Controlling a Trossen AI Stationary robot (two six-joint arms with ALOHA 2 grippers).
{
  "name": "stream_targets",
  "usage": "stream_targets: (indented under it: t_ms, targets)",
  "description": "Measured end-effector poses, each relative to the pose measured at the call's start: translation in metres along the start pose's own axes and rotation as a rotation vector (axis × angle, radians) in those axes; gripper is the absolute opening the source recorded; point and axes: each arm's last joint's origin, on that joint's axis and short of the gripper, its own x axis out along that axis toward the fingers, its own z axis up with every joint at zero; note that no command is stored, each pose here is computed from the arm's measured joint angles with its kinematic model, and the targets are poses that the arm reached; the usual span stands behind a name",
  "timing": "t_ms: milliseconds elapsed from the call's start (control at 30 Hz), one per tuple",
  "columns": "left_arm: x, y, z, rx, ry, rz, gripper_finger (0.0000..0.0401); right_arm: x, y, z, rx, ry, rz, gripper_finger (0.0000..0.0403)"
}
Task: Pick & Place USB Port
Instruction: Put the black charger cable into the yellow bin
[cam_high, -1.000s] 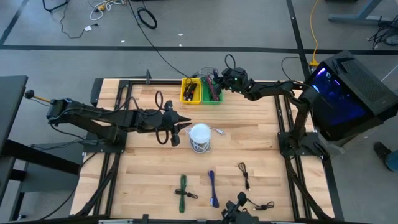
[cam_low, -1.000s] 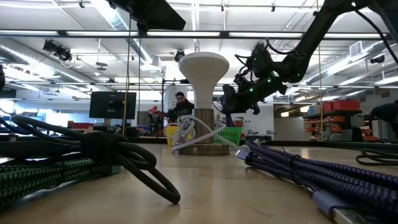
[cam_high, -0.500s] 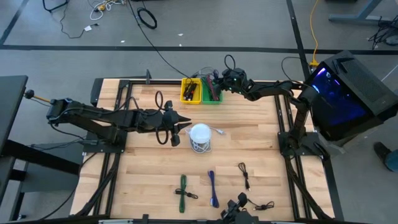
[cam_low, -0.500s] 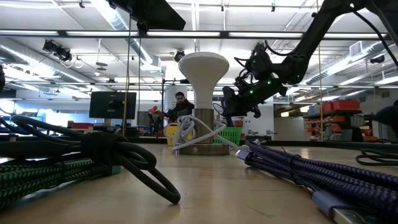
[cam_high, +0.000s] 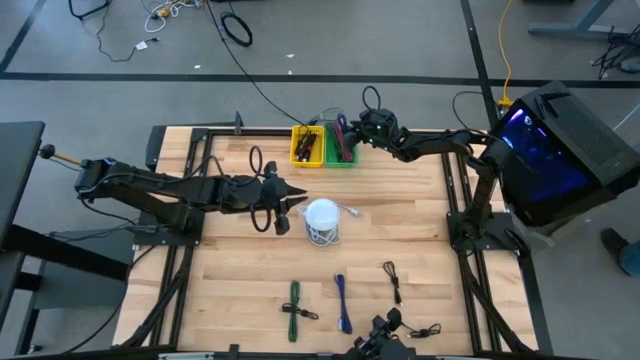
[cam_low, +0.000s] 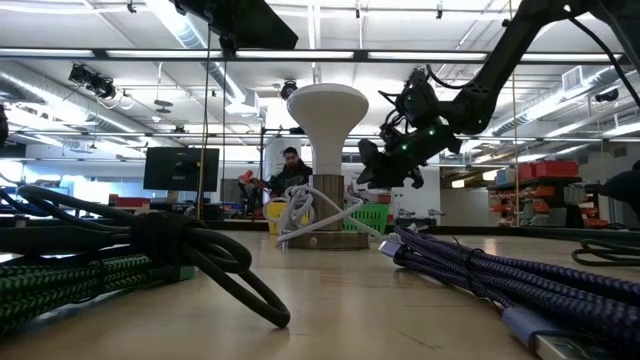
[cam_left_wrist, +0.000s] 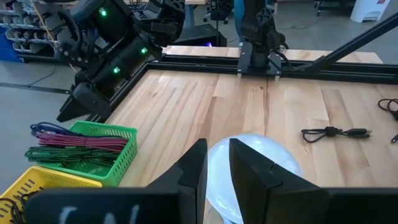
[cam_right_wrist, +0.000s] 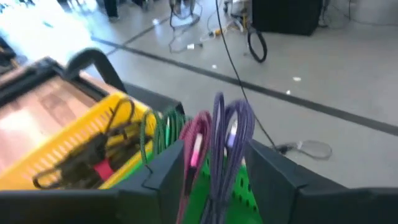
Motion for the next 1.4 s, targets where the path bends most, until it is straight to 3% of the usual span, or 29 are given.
stream_targets:
  t_ms: [167, 300, 600, 833, 967, 1100, 1400]
  targets:
    - [0.000, 0.000, -0.002, 0.012, 0.024, 0.001, 0.0071, -0.011, 0.005, 0.017, -0.007, -0.052, 0.052, 0.0188]
    - [-0.001, 0.000, -0.014, 0.040, 0.135, -0.022, 0.0071, -0.030, 0.020, 0.037, -0.017, -0.091, 0.217, 0.0191]
    - [-0.011, -0.013, -0.035, -0.071, 0.380, -0.207, 0.0071, -0.095, 0.074, 0.072, -0.115, -0.136, 0.570, 0.0182]
    - [-0.029, -0.049, -0.054, -0.072, 0.461, -0.388, 0.0071, -0.140, 0.115, 0.075, -0.166, -0.139, 0.701, 0.0180]
    - [-0.034, -0.076, -0.077, -0.052, 0.548, -0.434, 0.0071, -0.152, 0.132, 0.070, -0.194, -0.145, 0.698, 0.0180]
    - [-0.031, -0.109, -0.094, -0.036, 0.544, -0.490, 0.0071, -0.156, 0.140, 0.066, -0.219, -0.156, 0.652, 0.0180]
    - [-0.007, -0.160, -0.123, -0.055, 0.631, -0.522, 0.0071, -0.155, 0.141, 0.062, -0.232, -0.146, 0.572, 0.0180]
